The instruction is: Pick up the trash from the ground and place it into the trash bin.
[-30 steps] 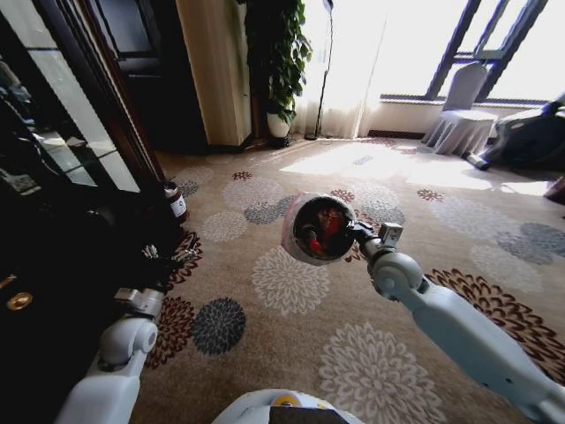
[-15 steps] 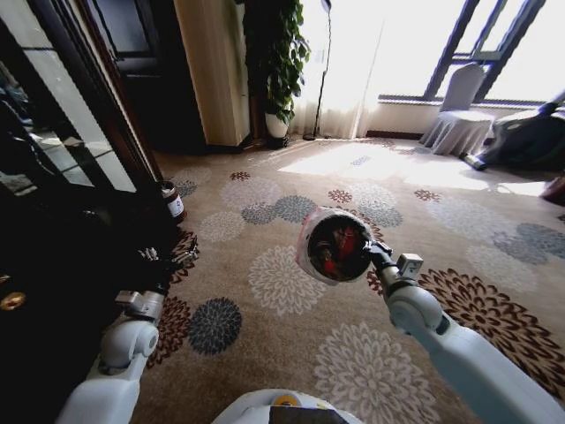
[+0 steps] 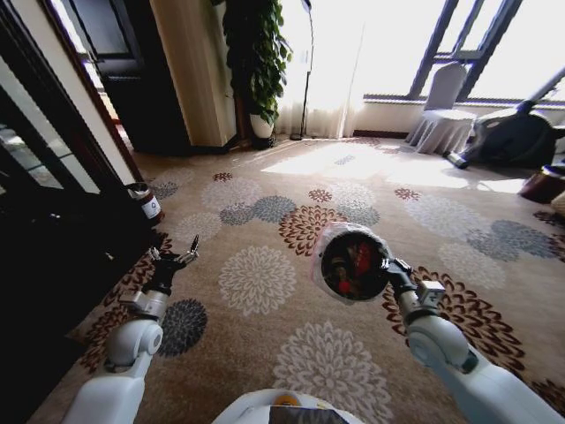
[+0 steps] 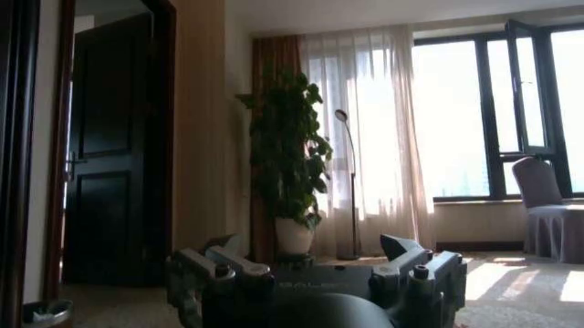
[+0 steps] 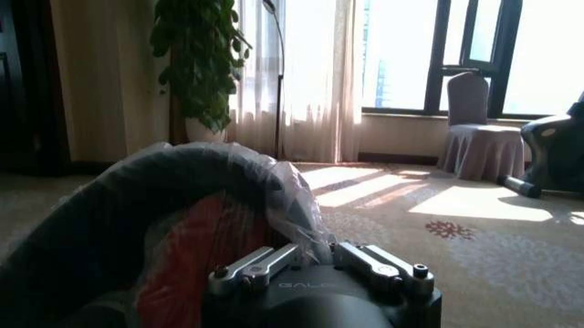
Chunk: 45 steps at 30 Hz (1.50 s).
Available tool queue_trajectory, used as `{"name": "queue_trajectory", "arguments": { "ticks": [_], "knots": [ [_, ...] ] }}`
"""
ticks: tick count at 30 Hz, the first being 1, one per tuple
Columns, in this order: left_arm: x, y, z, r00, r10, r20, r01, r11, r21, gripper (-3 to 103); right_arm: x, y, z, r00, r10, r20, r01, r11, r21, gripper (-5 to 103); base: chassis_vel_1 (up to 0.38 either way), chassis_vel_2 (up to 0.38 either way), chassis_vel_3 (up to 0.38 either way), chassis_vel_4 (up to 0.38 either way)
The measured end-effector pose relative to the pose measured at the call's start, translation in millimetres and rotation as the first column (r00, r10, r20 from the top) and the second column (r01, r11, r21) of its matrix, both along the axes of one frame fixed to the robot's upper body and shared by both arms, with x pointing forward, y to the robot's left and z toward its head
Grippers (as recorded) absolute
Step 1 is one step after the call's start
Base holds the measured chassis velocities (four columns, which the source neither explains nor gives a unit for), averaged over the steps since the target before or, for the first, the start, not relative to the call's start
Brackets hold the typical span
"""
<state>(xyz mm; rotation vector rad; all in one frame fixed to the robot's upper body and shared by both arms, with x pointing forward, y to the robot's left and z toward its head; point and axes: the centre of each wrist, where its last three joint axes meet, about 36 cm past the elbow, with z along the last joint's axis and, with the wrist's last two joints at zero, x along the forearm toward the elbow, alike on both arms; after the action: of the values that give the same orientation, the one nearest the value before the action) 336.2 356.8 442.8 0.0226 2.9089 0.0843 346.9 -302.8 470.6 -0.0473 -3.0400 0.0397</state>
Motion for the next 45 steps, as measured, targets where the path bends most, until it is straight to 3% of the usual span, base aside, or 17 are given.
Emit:
{"name": "queue_trajectory", "arguments": {
  "ticks": [5, 8, 12, 19, 45],
  "knots": [
    [-2, 1, -2, 1.0, 0.006, 0.0, -0.006, 1.0, 0.001, 100, -13, 8, -3, 0.999, -0.039, 0.015, 0.038, 0.997, 0.065, 0, -0.354, -0.368, 0.357, 0.377],
    [-2, 0, -2, 1.0, 0.005, 0.006, -0.005, 1.0, 0.005, 100, -32, 19, -6, 0.993, -0.112, 0.026, 0.107, 0.982, 0.155, 0, -0.373, -0.339, 0.352, 0.335],
    [-1, 0, -1, 1.0, -0.002, 0.009, 0.002, 1.0, 0.006, 100, -47, 25, -7, 0.983, -0.181, 0.027, 0.171, 0.96, 0.221, 0, -0.337, -0.338, 0.321, 0.276],
    [-1, 0, -1, 1.0, -0.006, 0.009, 0.005, 1.0, 0.006, 100, -49, 26, -7, 0.982, -0.189, 0.027, 0.178, 0.958, 0.225, 0, -0.191, -0.214, 0.066, 0.089],
    [-1, 0, -1, 1.0, -0.006, 0.009, 0.006, 1.0, 0.007, 100, -47, 27, -7, 0.983, -0.181, 0.028, 0.17, 0.959, 0.225, 0, -0.014, -0.004, -0.072, -0.075]
  ]
}}
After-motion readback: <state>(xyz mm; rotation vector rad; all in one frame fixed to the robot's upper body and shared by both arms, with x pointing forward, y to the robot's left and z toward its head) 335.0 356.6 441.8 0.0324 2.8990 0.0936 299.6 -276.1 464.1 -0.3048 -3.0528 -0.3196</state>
